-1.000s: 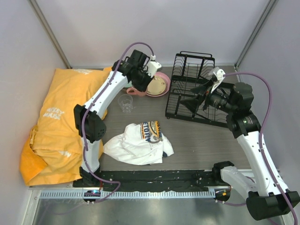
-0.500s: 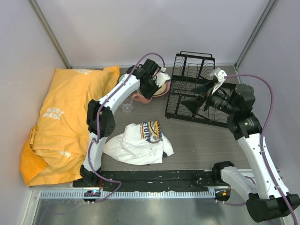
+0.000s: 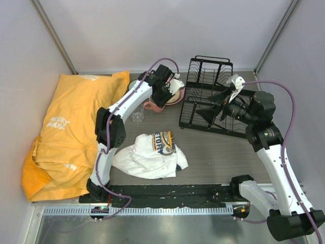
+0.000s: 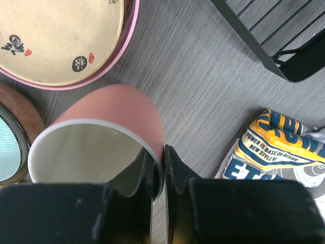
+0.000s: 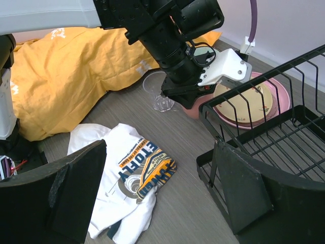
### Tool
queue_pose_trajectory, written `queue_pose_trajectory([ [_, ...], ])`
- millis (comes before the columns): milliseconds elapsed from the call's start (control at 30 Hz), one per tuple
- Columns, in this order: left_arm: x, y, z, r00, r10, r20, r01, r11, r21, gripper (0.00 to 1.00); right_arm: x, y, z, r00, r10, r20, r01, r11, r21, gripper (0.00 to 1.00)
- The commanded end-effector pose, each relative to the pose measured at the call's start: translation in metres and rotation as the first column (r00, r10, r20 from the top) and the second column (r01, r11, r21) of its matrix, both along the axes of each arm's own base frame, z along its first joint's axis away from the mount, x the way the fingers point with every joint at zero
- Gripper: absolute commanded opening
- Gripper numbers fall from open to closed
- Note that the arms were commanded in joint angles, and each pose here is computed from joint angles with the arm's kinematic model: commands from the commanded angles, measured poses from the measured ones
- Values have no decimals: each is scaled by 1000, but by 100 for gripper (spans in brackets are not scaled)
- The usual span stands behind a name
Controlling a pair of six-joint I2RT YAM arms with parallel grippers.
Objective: Unload the mixed dishes from the dish rack
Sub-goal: Place the cup at the center of the board.
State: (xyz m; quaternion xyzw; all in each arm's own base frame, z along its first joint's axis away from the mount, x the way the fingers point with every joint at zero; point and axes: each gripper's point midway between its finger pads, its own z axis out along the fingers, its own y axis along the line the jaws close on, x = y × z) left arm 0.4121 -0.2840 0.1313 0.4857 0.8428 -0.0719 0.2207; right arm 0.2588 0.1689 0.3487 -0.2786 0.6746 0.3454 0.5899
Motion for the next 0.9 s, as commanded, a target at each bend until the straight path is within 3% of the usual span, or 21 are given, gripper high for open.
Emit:
queue_pose_trajectory([
  [0,16,-13,19,997,-11,80,16,998,-61,0,-2,-1,8,999,-4,50,4,1000,-4,94],
  [867,25,-23,5,974,226,-12,-225,965,-134,0,-3,-2,3,999,-5,46,6,1000,-7,94],
])
